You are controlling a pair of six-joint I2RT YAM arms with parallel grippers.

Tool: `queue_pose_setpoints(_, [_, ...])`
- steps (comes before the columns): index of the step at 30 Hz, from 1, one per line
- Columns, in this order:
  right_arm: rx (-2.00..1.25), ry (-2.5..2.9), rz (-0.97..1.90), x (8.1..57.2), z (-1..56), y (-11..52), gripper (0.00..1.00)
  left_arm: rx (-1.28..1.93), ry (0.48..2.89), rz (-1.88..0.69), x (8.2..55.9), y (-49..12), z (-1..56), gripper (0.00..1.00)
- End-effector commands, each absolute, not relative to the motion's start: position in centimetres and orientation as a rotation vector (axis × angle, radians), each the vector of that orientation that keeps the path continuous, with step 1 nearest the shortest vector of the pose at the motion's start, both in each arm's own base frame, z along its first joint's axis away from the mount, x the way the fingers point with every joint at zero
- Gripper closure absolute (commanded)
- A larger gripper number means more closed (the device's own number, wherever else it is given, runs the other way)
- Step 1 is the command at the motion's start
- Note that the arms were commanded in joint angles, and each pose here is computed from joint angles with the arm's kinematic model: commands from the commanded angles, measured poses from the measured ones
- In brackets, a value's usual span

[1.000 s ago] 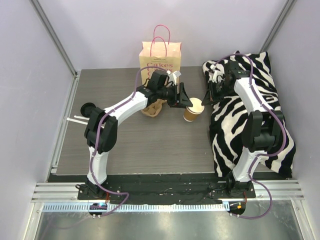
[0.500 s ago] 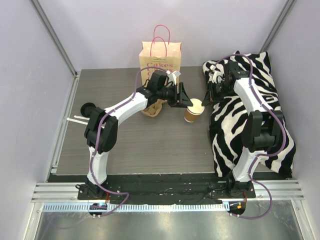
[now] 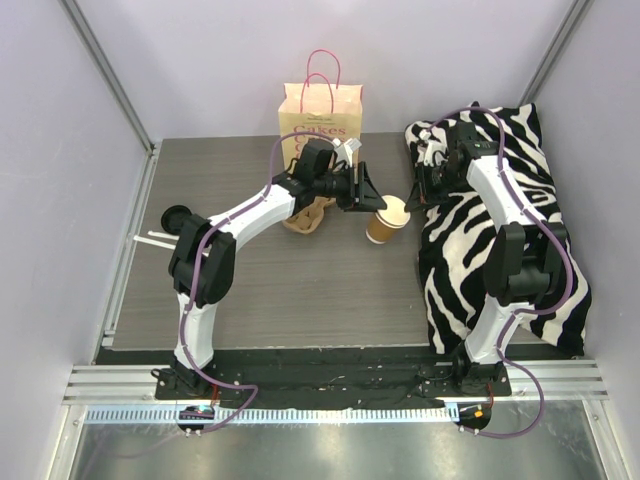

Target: Pack the takeout coffee

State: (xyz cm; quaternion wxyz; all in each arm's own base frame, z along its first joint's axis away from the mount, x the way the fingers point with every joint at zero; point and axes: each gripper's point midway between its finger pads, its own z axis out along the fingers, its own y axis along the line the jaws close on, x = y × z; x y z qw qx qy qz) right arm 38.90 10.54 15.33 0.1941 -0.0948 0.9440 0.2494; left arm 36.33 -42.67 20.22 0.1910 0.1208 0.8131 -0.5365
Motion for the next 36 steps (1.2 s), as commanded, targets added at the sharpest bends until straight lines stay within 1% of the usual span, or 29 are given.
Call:
queue_pose_setpoints(1, [-0.337, 2.546, 0.707, 39.0, 18.7, 11.7, 0.99, 0.385, 2.155, -1.559, 36.4, -43.3, 23.8, 0.51])
queue_pose_setpoints(8, [-0.347, 2.537, 0.715, 38.9, 19.0, 12.0, 0.99, 0.381, 2.173, -1.552, 36.2, -43.3, 23.1, 0.52])
queue_pose_setpoints(10, [-0.346, 2.532, 0.725, 38.9, 19.2, 12.1, 0.99, 0.379, 2.183, -1.542, 36.3, -43.2, 22.7, 0.53])
queue_pose_setpoints(17, [-0.345, 2.522, 0.751, 38.9, 19.6, 12.4, 0.99, 0.365, 2.244, -1.489, 36.7, -43.1, 20.0, 0.54])
queue_pose_setpoints(23, [-0.353, 2.505, 0.747, 39.2, 20.1, 12.4, 0.99, 0.367, 2.245, -1.488, 36.9, -43.0, 20.0, 0.54])
queue_pose_setpoints(30, [-0.411, 2.411, 0.746, 39.3, 23.2, 12.7, 0.99, 0.427, 2.160, -1.502, 36.3, -42.5, 24.1, 0.55])
queue_pose_setpoints(32, [-0.436, 2.369, 0.726, 39.3, 24.5, 12.6, 0.99, 0.453, 2.114, -1.513, 35.8, -42.2, 26.2, 0.53])
queue_pose_setpoints(34, [-0.453, 2.331, 0.707, 39.3, 25.9, 12.5, 0.99, 0.493, 2.063, -1.498, 35.4, -41.6, 28.2, 0.50])
queue_pose_setpoints(36, [-0.475, 2.292, 0.691, 39.2, 27.2, 12.5, 0.99, 0.515, 2.064, -1.483, 35.0, -40.9, 29.2, 0.42])
